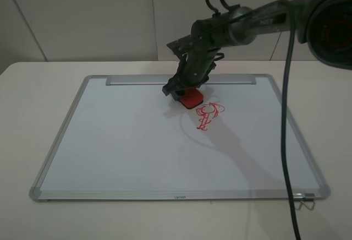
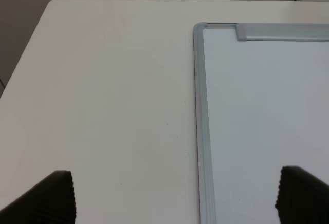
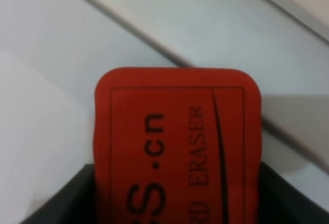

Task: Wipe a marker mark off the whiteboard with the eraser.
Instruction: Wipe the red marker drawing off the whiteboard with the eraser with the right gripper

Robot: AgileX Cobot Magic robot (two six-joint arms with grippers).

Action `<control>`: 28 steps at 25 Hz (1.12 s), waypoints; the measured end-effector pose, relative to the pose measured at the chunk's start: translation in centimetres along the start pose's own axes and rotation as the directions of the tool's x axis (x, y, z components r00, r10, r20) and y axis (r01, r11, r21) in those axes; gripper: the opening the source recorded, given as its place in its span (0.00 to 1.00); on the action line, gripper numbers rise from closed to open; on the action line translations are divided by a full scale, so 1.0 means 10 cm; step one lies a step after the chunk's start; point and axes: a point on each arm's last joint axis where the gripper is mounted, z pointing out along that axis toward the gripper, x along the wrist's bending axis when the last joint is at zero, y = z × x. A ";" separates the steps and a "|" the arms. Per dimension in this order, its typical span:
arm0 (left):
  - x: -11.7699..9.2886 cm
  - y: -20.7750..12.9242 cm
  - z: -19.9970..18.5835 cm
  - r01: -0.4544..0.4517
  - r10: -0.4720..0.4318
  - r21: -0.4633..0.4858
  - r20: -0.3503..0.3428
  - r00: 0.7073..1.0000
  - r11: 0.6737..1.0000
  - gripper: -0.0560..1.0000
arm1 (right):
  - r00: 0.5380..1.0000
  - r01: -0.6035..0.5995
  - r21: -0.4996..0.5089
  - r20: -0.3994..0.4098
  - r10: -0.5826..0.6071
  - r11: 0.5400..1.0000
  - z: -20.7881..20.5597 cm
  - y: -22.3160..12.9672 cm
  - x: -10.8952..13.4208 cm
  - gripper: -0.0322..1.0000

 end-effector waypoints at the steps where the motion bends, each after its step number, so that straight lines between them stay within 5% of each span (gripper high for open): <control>1: 0.00 0.00 0.00 0.000 0.000 0.000 0.000 1.000 1.000 0.79 | 1.000 0.001 0.015 -0.028 -0.001 1.000 0.00 -0.01 0.03 0.51; 9: 0.00 0.00 0.00 0.000 0.000 0.000 0.000 1.000 1.000 0.79 | 0.993 0.076 0.035 -0.097 -0.072 0.997 -0.01 -0.01 0.24 0.51; 22: 0.00 0.00 0.00 0.000 0.000 0.000 0.000 1.000 1.000 0.79 | 0.952 0.195 0.050 -0.250 -0.176 0.980 -0.13 -0.02 1.32 0.51; 28: 0.00 0.00 0.00 0.000 0.000 0.000 0.000 1.000 1.000 0.79 | 0.959 0.149 0.114 -0.260 -0.115 0.982 -0.29 -0.07 1.38 0.51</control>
